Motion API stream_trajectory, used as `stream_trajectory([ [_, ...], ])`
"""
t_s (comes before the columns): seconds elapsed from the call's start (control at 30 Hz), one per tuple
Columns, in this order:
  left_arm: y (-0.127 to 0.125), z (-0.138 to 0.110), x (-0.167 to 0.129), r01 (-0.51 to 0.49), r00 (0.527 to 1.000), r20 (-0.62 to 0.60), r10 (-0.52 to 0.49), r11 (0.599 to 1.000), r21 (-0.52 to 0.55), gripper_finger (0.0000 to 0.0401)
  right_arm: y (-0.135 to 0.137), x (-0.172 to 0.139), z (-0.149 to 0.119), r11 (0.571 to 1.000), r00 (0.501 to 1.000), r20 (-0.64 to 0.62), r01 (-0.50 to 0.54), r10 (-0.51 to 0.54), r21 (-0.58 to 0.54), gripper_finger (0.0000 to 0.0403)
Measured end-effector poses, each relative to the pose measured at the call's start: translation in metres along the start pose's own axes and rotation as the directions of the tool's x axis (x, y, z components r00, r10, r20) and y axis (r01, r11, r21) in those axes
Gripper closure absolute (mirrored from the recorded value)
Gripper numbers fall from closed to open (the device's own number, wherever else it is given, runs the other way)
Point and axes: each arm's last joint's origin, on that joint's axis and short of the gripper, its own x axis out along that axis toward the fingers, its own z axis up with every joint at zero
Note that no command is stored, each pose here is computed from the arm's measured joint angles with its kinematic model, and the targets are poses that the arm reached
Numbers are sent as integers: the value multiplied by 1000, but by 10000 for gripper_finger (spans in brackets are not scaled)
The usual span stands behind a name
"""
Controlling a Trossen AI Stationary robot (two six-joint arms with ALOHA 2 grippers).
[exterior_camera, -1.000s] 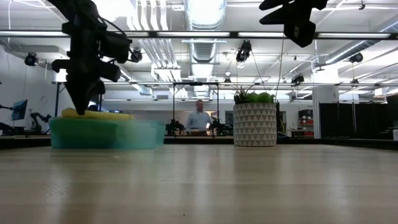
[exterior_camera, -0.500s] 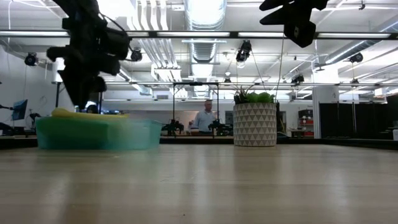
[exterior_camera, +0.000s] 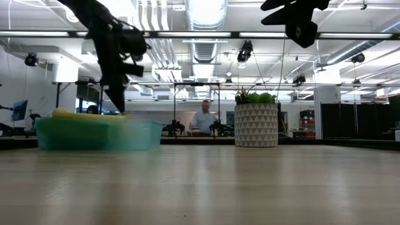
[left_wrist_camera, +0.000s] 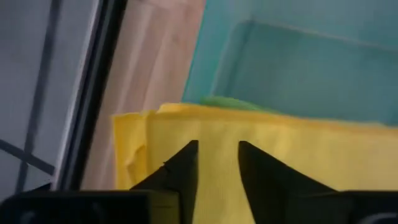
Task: Fold microfiber towels
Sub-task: Put the yellow microfiber cloth into the blue bin
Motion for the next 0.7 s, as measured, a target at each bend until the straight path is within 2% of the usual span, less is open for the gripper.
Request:
stream_trajectory([
  [0.2,-2,4,54,60,984,-169,-65,998,-32,378,0,0,0,999,1000,-3,-2,2,33,298],
  [0.3,-3,4,66,76,969,-231,-90,995,-66,397,0,0,-1,999,1000,-16,-13,14,39,298],
  [0.37,0,9,60,67,974,-209,-82,995,-76,397,0,0,-1,999,1000,-25,-13,14,38,298],
  [0.5,8,15,28,33,993,-113,-41,997,-72,400,0,0,-2,999,999,-31,-8,10,36,298],
  [0.6,13,4,6,2,995,-98,-9,997,-76,401,-1,0,-2,999,999,-32,-8,9,35,298],
  [0.7,17,-16,-2,-38,986,-165,21,994,-101,401,-1,0,-2,999,999,-32,-6,8,34,298],
])
